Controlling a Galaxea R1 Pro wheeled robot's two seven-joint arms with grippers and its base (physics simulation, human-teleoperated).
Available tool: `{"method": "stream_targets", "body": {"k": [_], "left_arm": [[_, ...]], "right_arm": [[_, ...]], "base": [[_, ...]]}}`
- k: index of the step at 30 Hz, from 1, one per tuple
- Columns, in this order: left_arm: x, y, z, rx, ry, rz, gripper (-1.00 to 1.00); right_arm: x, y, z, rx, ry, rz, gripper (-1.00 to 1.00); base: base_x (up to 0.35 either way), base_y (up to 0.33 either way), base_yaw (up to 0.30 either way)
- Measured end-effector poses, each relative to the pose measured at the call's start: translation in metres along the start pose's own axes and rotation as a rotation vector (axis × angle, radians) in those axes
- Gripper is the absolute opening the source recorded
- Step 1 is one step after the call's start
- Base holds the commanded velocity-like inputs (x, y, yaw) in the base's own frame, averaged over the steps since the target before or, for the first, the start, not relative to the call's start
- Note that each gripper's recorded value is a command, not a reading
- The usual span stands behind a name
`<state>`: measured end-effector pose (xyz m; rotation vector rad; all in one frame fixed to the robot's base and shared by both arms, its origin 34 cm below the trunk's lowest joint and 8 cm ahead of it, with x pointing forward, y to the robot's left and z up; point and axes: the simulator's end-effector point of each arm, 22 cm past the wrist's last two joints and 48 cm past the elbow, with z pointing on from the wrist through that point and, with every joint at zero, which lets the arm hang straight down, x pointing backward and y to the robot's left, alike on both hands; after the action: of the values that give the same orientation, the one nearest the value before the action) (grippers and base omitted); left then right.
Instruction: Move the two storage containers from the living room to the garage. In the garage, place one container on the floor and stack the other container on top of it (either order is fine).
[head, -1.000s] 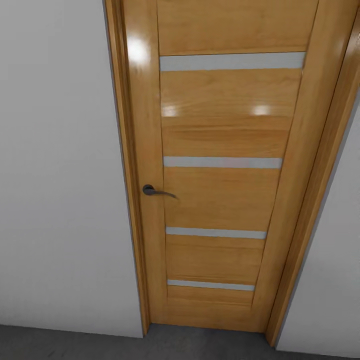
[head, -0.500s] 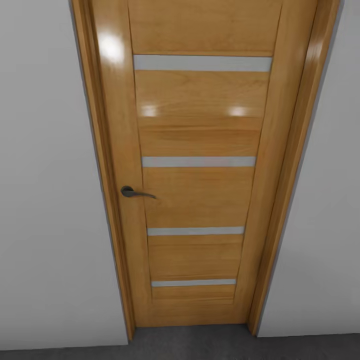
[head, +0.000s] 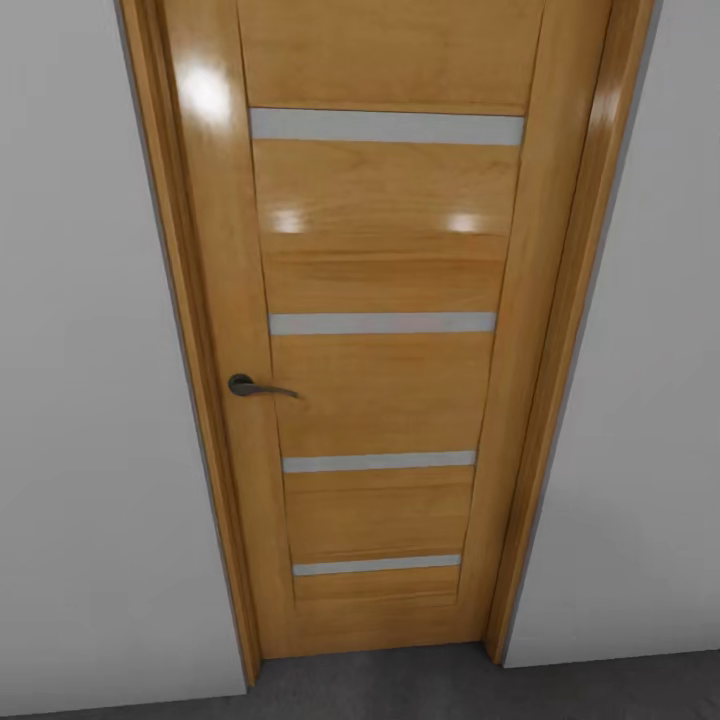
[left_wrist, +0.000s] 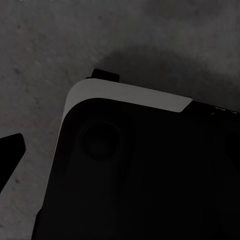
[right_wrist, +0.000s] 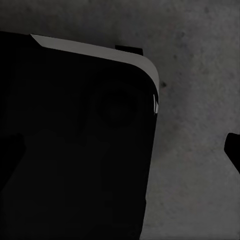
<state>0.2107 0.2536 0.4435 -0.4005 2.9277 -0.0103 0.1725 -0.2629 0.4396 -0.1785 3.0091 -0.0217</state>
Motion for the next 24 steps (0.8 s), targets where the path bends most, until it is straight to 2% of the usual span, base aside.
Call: {"method": "stream_targets", "body": {"k": [6,8,24], "left_arm": [[0.0001,0.0002,0.0000,-0.001,0.000,-0.005,1.00],[0.0001,0.0004,0.0000,-0.002,0.001,-0.024,1.00],[-0.0004,0.0029,0.0000,-0.005,0.000,-0.041,1.00]], "right_arm": [[0.0001,-0.0002,0.0000,0.001,0.001,0.001,1.00],[0.0003,-0.0002,0.0000,0.000,0.001,-0.003,1.00],[0.0021,0.0044,0.0000,-0.006,0.011,0.001,1.00]], "base": [[0.000,-0.001,0.000],[0.000,-0.130,0.000],[0.000,-0.233,0.000]]}}
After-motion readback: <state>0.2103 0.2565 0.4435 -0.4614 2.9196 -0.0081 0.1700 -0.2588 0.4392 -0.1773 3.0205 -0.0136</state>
